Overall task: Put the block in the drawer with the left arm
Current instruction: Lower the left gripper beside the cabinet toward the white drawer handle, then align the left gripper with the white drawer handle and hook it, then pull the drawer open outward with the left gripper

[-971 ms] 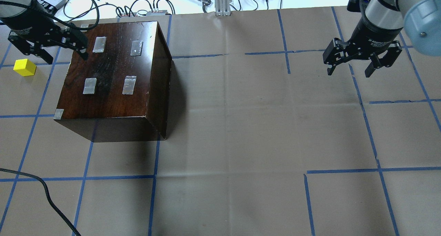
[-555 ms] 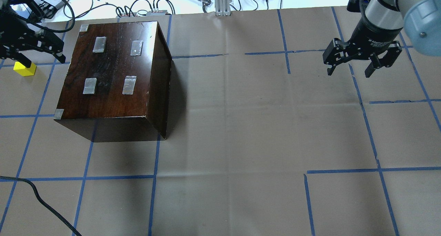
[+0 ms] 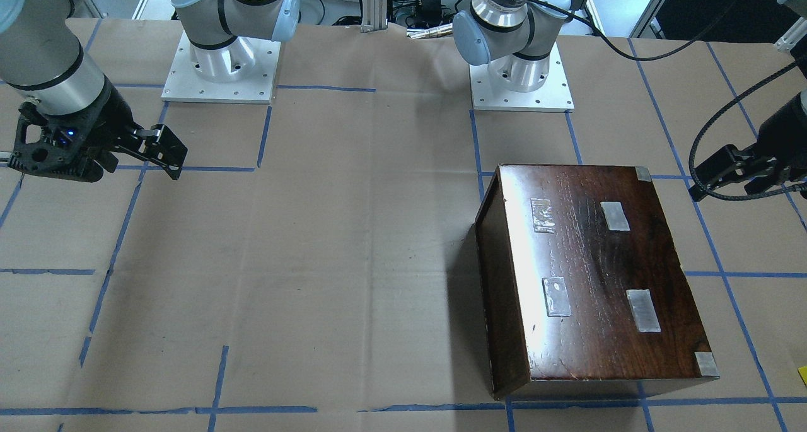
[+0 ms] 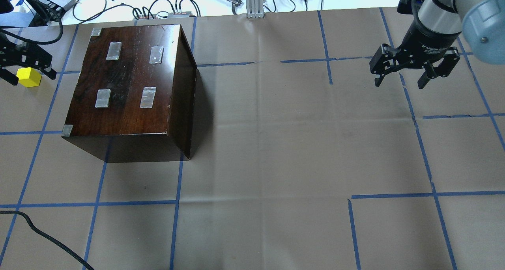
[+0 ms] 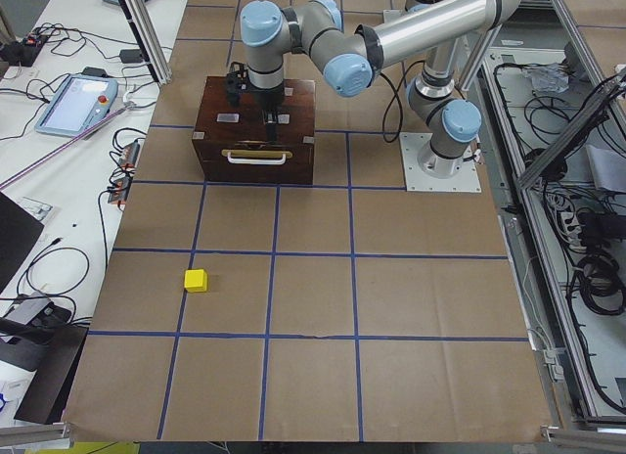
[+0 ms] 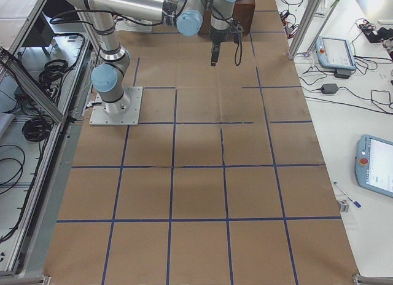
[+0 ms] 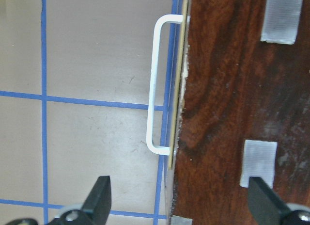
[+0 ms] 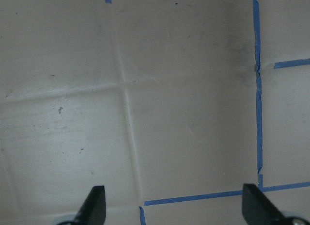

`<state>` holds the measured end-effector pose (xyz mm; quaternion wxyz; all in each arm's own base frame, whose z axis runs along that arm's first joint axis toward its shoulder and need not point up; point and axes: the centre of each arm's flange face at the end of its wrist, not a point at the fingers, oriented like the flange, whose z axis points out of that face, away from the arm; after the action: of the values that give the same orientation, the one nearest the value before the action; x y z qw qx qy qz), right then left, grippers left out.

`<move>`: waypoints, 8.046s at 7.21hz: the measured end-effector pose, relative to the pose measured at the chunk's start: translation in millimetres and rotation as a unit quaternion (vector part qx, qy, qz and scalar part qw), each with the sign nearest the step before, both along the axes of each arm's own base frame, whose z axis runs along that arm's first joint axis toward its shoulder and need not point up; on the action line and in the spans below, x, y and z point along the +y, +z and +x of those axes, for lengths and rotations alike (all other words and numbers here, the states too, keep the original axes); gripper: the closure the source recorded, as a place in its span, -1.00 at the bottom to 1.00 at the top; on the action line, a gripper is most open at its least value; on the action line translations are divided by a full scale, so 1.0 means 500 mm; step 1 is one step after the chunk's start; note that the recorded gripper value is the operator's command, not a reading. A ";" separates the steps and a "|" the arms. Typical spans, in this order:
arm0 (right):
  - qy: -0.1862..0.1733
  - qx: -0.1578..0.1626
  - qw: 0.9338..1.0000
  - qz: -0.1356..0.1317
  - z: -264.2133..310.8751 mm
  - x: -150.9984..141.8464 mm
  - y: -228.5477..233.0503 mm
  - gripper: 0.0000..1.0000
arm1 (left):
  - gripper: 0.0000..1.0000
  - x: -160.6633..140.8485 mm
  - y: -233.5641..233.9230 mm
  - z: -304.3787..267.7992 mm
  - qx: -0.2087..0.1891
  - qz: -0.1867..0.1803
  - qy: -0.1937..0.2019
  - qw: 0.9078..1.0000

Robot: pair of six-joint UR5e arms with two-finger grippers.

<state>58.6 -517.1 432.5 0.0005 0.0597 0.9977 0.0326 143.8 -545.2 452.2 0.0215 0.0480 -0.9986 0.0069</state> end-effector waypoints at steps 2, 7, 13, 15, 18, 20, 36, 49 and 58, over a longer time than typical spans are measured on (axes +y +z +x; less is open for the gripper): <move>0.000 0.000 1.000 0.000 0.000 0.000 0.000 -1.00 | -0.98 0.004 -0.008 0.024 0.011 -0.007 -0.009 1.000; 0.000 0.000 1.000 0.000 0.000 0.000 0.000 -1.00 | -0.98 0.011 -0.061 0.138 0.095 -0.036 0.014 0.995; 0.000 0.000 1.000 0.000 0.000 0.000 0.000 -1.00 | -0.97 -0.015 -0.157 0.148 0.145 -0.028 -0.038 0.988; 0.000 0.000 1.000 -0.001 0.000 0.000 0.001 -1.00 | -0.97 -0.019 -0.204 0.150 0.154 -0.016 -0.041 0.987; 0.000 0.000 1.000 0.000 0.000 0.000 0.001 -1.00 | -0.97 -0.028 -0.239 0.155 0.161 -0.010 -0.053 0.986; 0.000 0.000 1.000 -0.001 0.000 0.000 0.001 -1.00 | -0.97 -0.042 -0.259 0.153 0.160 -0.011 -0.059 0.985; 0.000 0.000 1.000 0.000 0.000 0.000 0.000 -1.00 | -0.97 -0.112 -0.319 0.151 0.137 -0.029 -0.077 0.987; 0.000 0.000 1.000 0.000 0.000 0.000 0.000 -1.00 | -0.97 -0.083 -0.326 0.294 0.126 -0.047 -0.049 0.990; 0.000 0.000 1.000 0.000 0.000 0.000 0.000 -1.00 | -0.97 -0.081 -0.311 0.361 0.095 -0.043 -0.052 0.993</move>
<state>58.6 -517.2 432.5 0.0005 0.0597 0.9977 0.0325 324.2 -585.6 296.7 0.1185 -0.0048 -0.9920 0.0437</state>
